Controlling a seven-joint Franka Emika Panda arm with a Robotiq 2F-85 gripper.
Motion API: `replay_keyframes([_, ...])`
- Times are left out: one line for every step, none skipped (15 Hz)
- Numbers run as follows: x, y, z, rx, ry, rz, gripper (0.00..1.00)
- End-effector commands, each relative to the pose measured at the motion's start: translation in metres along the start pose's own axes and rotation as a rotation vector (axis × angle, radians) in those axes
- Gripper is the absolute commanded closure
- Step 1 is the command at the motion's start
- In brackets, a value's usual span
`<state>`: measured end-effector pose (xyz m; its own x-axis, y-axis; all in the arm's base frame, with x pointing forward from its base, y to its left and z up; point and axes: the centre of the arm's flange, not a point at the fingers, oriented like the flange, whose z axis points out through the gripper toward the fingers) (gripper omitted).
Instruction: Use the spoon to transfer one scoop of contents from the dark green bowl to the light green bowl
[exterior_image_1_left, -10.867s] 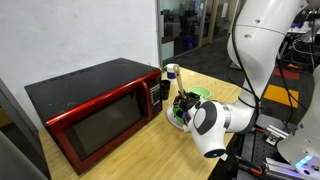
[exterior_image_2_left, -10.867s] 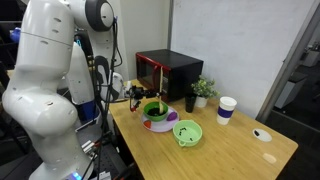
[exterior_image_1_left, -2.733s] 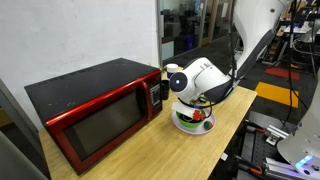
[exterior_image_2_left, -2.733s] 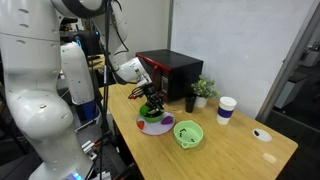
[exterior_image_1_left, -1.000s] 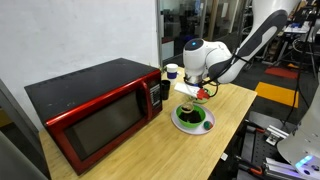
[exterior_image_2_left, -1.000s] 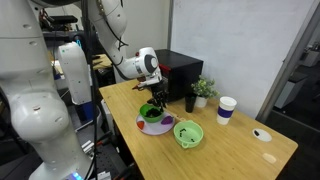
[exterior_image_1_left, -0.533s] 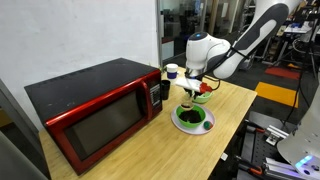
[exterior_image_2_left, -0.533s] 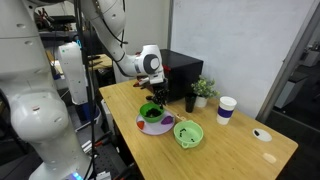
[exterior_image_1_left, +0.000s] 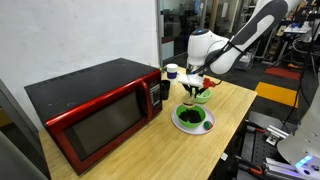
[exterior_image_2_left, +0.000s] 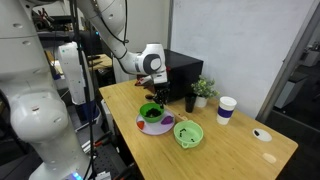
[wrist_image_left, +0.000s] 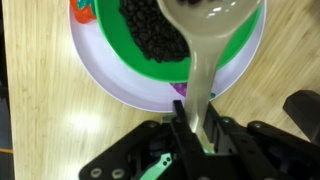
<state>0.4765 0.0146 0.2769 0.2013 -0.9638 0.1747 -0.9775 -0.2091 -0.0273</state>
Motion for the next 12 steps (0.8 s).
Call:
replay_keyframes([0.022, 0.006, 0.000, 0.005, -0.010, -0.041, 0.94])
replay_keyframes([0.027, 0.006, 0.000, 0.005, -0.012, -0.049, 0.94])
replay_keyframes([0.031, 0.006, 0.000, 0.005, -0.009, -0.058, 0.94])
replay_keyframes([0.036, 0.006, 0.001, 0.003, -0.007, -0.065, 0.94])
replay_keyframes([0.042, 0.006, 0.002, 0.008, -0.013, -0.072, 0.94])
replay_keyframes([0.048, 0.005, 0.002, 0.008, -0.010, -0.075, 0.94])
replay_keyframes([0.055, 0.004, 0.004, 0.006, -0.010, -0.080, 0.94])
replay_keyframes([0.063, 0.004, 0.006, 0.002, -0.008, -0.081, 0.94])
replay_keyframes([0.069, 0.004, 0.007, -0.002, -0.002, -0.084, 0.94])
replay_keyframes([0.077, 0.006, 0.010, -0.007, 0.005, -0.083, 0.94])
replay_keyframes([0.084, 0.007, 0.011, -0.014, 0.012, -0.079, 0.94])
replay_keyframes([0.091, 0.008, 0.014, -0.019, 0.016, -0.076, 0.94])
